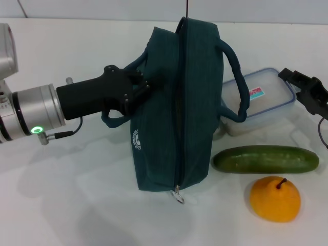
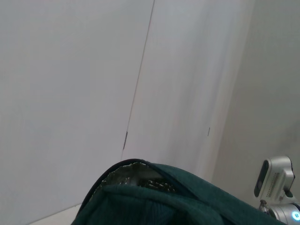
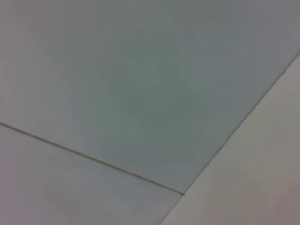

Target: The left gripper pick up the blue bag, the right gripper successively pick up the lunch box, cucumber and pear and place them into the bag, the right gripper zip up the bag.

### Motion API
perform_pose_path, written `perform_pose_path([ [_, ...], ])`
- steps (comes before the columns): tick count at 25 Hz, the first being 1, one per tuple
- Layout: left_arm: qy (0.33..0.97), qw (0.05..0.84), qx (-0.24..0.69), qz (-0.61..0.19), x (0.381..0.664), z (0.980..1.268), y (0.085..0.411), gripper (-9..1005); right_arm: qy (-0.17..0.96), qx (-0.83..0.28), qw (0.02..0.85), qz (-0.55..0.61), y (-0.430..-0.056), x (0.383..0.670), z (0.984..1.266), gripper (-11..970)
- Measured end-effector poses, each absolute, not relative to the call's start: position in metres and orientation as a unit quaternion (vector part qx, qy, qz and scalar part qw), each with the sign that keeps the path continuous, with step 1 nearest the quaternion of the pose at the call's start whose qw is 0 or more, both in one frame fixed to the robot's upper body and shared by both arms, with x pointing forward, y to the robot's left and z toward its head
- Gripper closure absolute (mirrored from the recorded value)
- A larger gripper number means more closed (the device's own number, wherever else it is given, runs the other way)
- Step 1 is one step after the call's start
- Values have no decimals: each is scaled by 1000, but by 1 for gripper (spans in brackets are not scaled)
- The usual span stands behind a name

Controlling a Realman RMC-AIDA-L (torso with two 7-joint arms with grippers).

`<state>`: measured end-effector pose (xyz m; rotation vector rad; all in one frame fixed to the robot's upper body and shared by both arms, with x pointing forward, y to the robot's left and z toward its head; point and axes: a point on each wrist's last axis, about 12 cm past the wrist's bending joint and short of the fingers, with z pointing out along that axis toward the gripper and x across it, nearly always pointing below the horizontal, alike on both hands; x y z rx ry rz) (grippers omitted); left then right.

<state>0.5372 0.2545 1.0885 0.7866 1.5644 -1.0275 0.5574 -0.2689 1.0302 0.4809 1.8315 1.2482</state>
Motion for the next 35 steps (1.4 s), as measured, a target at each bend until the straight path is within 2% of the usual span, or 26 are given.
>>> perform_pose_path([
  [5, 654, 527, 330, -431, 537, 1088, 254, 955, 732, 216, 416, 494, -273, 555, 1026, 619],
  [13, 655, 526, 330, -431, 536, 1088, 254, 955, 736, 247, 403, 485, -277, 555, 1021, 614],
  [22, 655, 526, 330, -430, 537, 1088, 254, 955, 738, 233, 403, 488, -274, 556, 1023, 613],
  [35, 656, 526, 331, -428, 538, 1089, 255, 956, 726, 208, 404, 516, -273, 546, 1026, 549],
])
